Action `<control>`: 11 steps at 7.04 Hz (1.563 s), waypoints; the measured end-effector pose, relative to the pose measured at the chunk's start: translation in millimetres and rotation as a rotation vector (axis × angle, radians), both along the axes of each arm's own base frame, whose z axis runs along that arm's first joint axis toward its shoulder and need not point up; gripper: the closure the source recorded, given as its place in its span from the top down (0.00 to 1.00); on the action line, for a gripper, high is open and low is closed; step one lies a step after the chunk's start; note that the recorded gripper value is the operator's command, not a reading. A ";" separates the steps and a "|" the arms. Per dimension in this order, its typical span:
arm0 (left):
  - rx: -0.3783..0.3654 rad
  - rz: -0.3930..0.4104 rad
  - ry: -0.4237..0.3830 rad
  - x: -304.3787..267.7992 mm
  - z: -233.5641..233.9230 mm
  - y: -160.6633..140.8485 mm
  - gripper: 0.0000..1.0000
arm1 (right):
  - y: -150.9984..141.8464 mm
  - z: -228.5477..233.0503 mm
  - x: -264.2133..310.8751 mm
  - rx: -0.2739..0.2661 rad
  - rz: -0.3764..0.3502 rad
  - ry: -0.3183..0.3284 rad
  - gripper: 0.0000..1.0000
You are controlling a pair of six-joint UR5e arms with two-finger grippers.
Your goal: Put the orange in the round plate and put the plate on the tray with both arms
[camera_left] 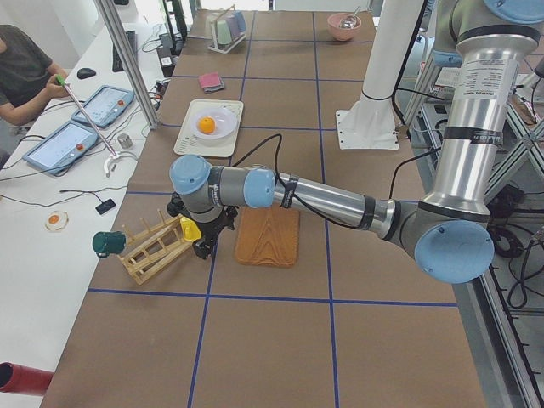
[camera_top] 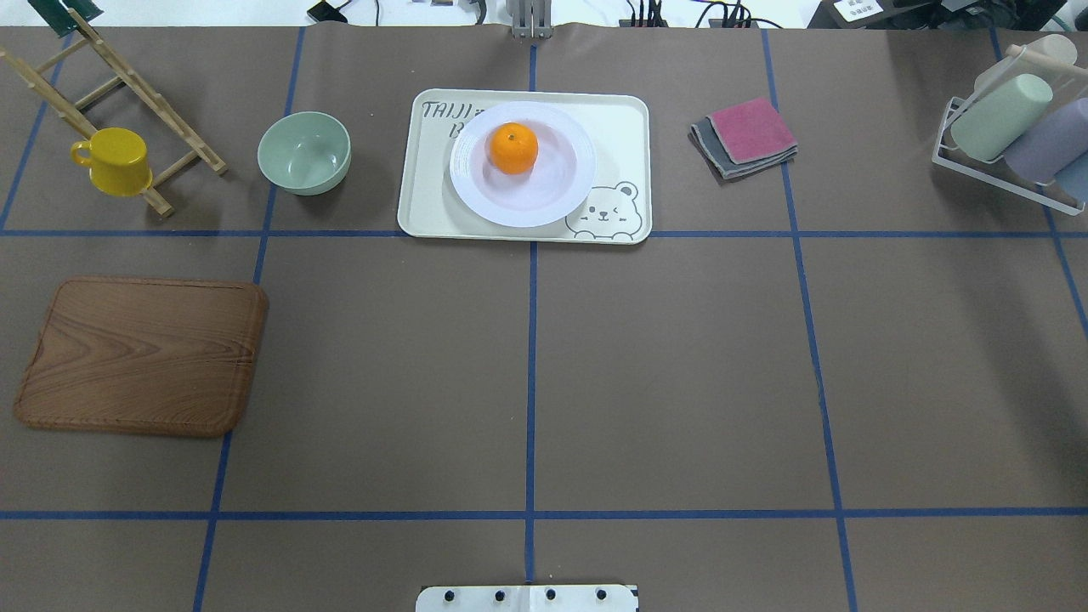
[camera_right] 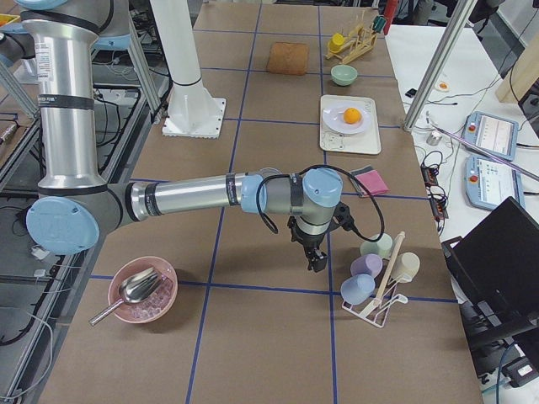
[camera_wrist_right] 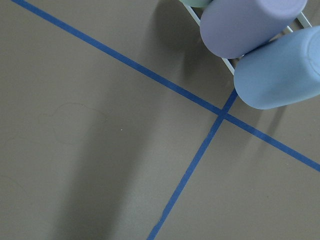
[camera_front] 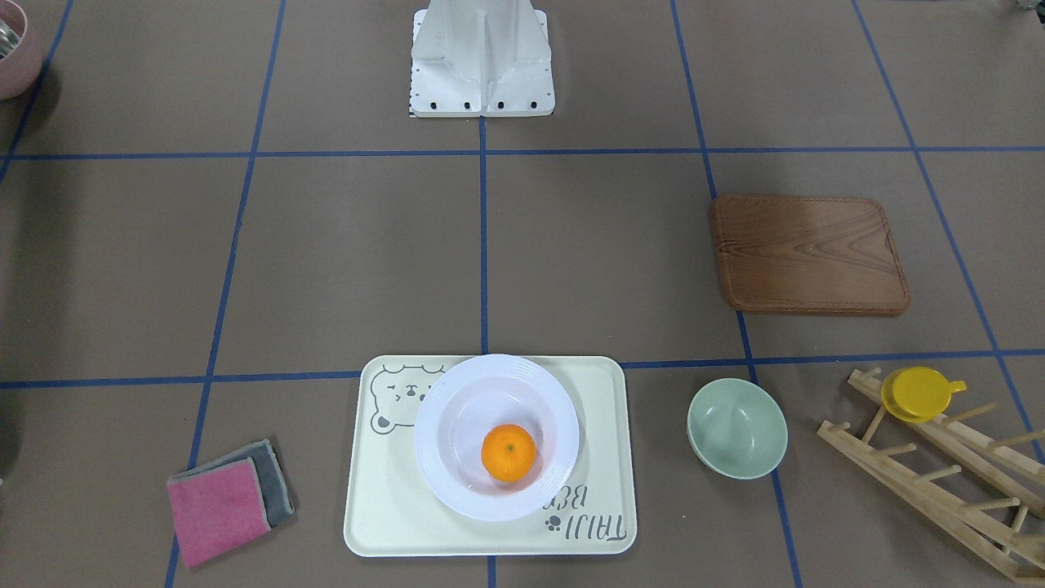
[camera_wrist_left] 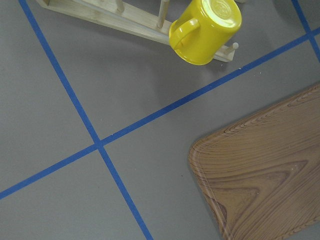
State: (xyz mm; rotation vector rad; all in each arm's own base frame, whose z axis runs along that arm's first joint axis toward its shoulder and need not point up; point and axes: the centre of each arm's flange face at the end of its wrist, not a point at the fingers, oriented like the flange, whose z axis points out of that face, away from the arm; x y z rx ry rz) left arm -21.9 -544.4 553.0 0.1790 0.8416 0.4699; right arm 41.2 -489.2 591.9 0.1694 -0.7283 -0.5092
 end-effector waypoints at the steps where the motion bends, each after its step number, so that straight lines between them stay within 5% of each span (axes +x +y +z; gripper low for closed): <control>1: 0.004 0.000 0.000 0.1 0.0 -0.4 1.00 | -0.4 -2.3 0.0 0.006 -0.001 0.003 1.00; 6: 0.031 -0.008 0.008 0.8 -2.4 -3.2 1.00 | 11.8 -23.2 5.6 0.049 0.010 -0.002 1.00; 11: 0.118 -0.010 0.014 1.8 4.9 -12.4 1.00 | 6.2 -6.4 3.0 0.009 0.018 -0.004 1.00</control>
